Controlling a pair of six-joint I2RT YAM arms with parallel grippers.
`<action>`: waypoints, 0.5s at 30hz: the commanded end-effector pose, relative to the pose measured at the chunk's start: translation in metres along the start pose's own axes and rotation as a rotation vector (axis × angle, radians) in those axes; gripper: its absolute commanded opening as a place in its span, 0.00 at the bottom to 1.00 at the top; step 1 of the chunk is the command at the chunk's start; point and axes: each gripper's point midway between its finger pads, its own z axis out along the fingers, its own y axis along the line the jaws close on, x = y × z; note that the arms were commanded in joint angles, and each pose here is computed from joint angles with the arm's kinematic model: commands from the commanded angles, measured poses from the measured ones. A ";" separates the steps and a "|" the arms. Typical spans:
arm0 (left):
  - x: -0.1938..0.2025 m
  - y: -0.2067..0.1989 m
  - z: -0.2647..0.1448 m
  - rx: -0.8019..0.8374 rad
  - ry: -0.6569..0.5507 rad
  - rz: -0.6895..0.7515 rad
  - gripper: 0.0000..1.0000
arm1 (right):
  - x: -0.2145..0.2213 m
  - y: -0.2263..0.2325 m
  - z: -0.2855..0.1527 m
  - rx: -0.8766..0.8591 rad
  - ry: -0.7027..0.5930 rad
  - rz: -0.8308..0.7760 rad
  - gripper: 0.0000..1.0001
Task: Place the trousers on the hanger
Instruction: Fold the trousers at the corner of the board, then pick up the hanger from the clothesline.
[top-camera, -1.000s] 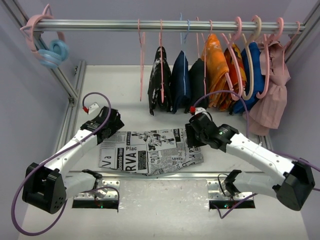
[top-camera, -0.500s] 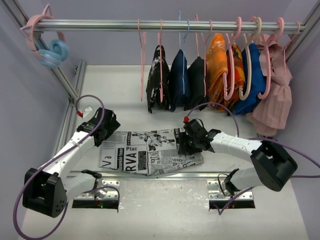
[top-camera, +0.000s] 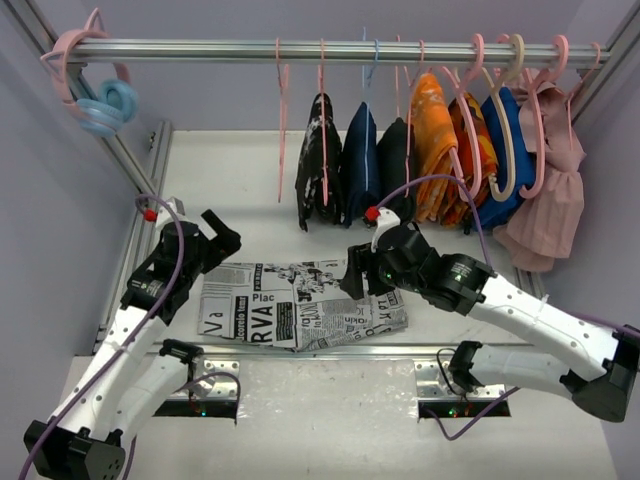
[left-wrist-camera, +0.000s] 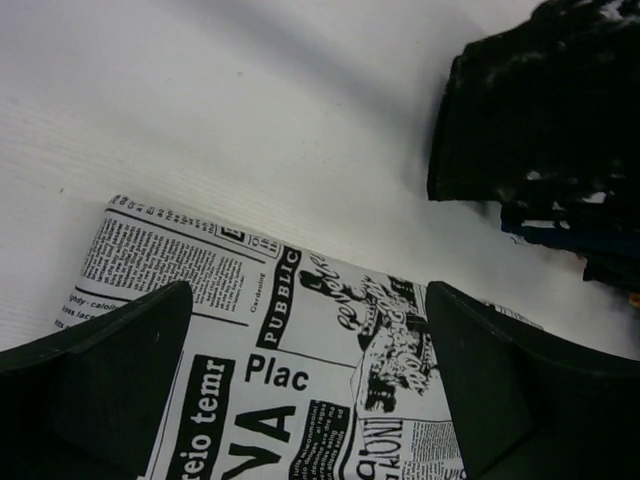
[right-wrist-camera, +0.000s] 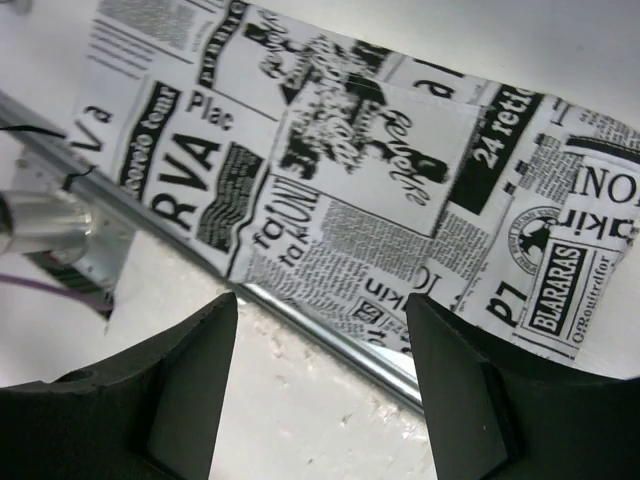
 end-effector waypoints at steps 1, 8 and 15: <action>-0.029 -0.038 -0.027 0.157 -0.027 0.131 1.00 | -0.033 0.037 -0.026 -0.043 -0.036 -0.064 0.68; -0.082 -0.013 -0.054 -0.028 -0.217 0.187 1.00 | -0.111 0.100 -0.040 -0.022 -0.138 -0.204 0.68; -0.071 0.020 -0.039 -0.129 -0.262 0.185 1.00 | -0.186 0.110 0.002 0.196 -0.302 -0.292 0.68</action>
